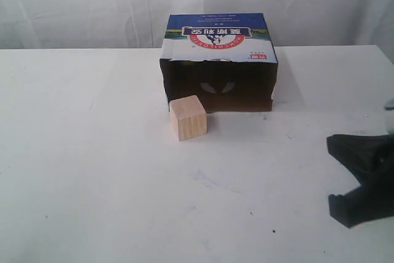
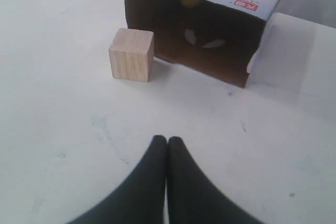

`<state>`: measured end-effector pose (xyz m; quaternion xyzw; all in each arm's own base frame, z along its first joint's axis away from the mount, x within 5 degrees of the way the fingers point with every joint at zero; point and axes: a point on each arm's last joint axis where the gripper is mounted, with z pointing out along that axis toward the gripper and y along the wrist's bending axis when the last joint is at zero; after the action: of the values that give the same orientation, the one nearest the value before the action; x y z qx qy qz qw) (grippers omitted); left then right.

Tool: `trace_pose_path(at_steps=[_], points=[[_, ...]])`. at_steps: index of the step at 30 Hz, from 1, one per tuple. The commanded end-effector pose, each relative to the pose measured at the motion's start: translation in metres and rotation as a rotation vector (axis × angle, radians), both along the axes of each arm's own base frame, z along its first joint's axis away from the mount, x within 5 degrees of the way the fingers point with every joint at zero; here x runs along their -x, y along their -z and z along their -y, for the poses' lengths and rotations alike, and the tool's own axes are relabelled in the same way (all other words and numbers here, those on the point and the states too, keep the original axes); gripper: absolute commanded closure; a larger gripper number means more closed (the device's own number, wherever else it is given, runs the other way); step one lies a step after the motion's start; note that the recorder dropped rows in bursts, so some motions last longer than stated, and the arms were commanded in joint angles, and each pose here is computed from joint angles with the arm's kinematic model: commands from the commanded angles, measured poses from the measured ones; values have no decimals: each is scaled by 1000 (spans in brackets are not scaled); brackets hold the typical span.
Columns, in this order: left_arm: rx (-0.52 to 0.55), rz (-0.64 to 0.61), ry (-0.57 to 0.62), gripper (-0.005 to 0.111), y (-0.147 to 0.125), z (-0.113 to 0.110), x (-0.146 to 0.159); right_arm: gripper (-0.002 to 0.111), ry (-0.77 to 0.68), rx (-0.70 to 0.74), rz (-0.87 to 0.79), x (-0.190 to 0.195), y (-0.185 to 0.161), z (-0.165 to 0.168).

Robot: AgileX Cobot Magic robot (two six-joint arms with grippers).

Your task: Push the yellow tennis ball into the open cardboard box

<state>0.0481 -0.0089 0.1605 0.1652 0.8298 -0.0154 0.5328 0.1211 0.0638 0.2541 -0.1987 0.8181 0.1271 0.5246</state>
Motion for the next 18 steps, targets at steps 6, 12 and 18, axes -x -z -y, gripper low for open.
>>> trace_pose_path(at_steps=[6, 12, 18], points=[[-8, -10, 5, 107, 2, 0, 1, 108, 94, -21, 40, 31, 24, 27], [-8, -10, 5, 107, 2, 0, 1, 108, 126, -74, 154, 44, 37, 36], [-8, -10, 5, 107, 2, 0, 1, 108, 145, -96, 205, 54, 55, 41]])
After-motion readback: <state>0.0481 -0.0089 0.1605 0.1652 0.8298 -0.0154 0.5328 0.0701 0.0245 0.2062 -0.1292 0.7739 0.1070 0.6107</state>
